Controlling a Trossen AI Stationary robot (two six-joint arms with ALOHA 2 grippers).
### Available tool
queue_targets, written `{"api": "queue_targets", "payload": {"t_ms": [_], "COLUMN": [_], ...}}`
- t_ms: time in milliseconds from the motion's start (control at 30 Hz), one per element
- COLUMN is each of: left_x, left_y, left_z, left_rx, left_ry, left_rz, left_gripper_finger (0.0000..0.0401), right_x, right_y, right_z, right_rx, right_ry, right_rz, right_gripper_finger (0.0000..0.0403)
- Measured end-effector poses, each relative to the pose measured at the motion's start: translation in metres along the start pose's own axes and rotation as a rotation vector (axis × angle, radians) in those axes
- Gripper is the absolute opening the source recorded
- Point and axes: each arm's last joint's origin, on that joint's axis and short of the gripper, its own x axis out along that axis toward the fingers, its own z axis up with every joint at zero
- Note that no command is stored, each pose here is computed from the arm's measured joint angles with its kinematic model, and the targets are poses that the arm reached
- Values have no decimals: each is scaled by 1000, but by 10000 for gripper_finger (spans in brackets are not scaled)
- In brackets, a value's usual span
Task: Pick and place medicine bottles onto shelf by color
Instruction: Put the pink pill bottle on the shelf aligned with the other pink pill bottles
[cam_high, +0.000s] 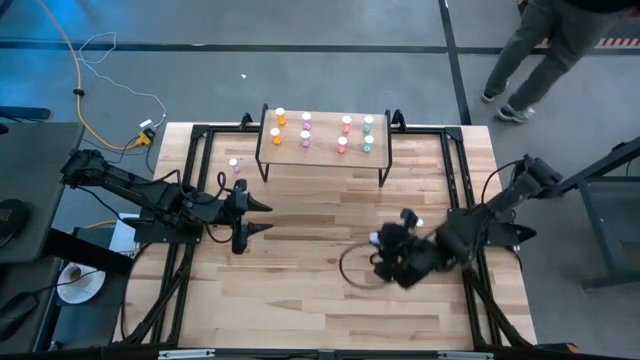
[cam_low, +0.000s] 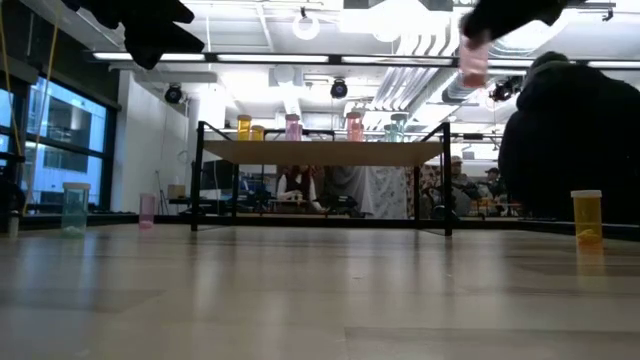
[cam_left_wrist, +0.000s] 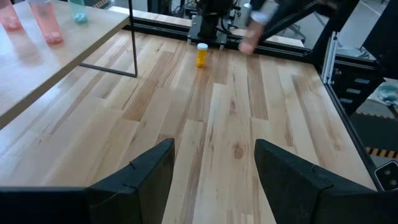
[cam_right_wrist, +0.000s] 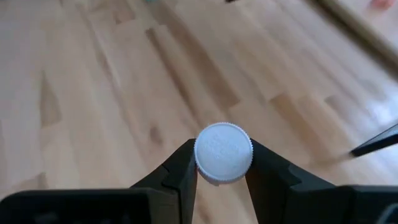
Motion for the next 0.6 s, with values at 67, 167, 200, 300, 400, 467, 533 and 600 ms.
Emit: {"api": "queue_targets", "payload": {"t_ms": [67,167,200,300,400,467,533,600], "left_x": [0,0,0,0,0,0,0,0], "left_y": [0,0,0,0,0,0,0,0], "left_z": [0,0,0,0,0,0,0,0], "left_rx": [0,0,0,0,0,0,0,0], "left_ry": [0,0,0,0,0,0,0,0], "left_rz": [0,0,0,0,0,0,0,0], "left_gripper_finger": [213,213,213,213,213,213,213,213], "right_x": [1,4,5,12,22,28,34,39], "right_y": [-14,-32,-37,-53,-66,-75,-84,-93], "right_z": [14,32,39,55,68,75,82,89], "right_rx": [4,0,-3,-29,-57,-64,-66,-63], "right_ry": [-8,-19,-26,-40,-51,-59,-63,-73], "right_rz": [0,11,20,42,51,57,65,71], "right_gripper_finger": [106,106,106,106,106,106,106,106]}}
